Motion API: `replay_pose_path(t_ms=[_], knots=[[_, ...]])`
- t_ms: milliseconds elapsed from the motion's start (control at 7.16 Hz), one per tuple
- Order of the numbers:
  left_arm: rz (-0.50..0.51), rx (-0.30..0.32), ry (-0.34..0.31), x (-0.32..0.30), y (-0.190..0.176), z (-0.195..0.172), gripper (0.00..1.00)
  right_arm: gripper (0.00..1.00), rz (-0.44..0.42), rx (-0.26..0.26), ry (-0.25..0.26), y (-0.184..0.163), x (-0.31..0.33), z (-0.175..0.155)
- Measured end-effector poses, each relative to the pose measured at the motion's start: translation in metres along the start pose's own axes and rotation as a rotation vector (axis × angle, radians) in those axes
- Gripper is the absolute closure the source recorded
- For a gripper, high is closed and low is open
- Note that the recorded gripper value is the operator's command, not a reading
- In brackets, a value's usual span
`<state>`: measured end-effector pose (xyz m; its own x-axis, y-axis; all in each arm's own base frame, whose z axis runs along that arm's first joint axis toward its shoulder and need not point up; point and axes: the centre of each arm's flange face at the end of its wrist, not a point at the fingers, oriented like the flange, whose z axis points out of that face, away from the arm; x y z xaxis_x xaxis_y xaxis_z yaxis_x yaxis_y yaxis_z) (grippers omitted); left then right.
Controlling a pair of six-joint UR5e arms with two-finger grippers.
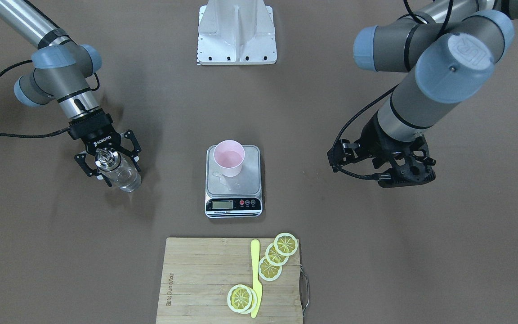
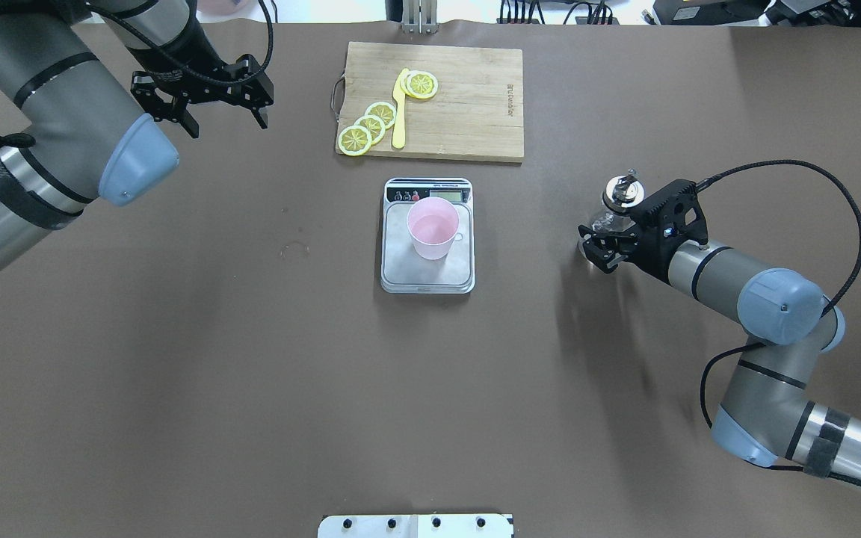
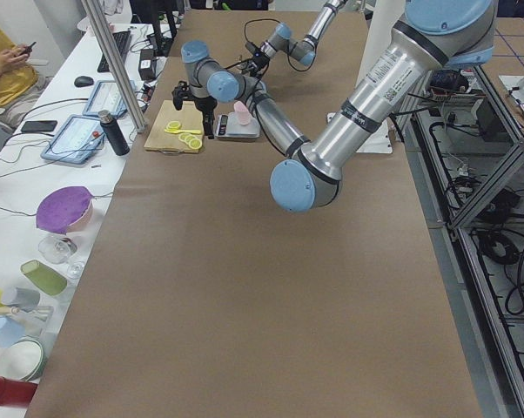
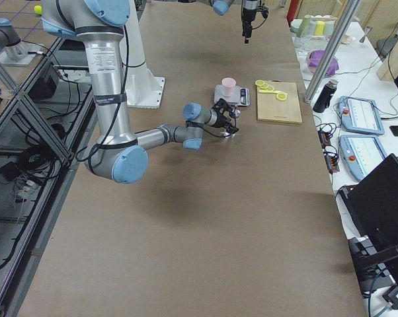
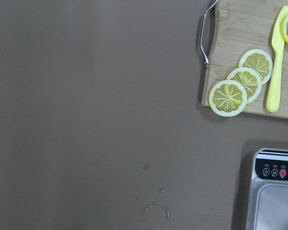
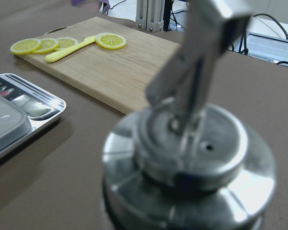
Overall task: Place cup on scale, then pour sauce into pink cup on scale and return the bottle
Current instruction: 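Close the right gripper around the sauce bottle's neck, then lift the sauce bottle with the right gripper and carry it over the pink cup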
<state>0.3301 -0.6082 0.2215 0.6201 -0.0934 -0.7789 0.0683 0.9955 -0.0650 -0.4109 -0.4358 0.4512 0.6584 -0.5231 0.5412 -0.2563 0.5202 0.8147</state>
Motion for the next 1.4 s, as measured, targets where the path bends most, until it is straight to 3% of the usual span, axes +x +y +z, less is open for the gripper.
replay_pose_path(t_ms=[279,419,838,1117,1396], knots=[[0.001,0.000,0.000,-0.001,0.000,0.000,0.00,0.89,0.003,0.006,-0.001,-0.005,0.001,0.001],[0.001,0.000,0.000,-0.001,0.000,0.000,0.00,0.96,0.007,0.010,-0.005,-0.011,0.002,0.002],[0.032,0.003,0.002,-0.009,0.003,-0.003,0.00,0.97,0.014,0.000,-0.014,-0.058,0.011,0.000],[0.101,0.020,-0.005,-0.044,-0.001,-0.013,0.00,0.97,-0.087,-0.077,0.056,-0.104,0.003,-0.020],[0.192,0.040,-0.028,-0.112,-0.013,-0.030,0.00,0.97,-0.245,-0.195,0.174,-0.131,-0.026,-0.036]])
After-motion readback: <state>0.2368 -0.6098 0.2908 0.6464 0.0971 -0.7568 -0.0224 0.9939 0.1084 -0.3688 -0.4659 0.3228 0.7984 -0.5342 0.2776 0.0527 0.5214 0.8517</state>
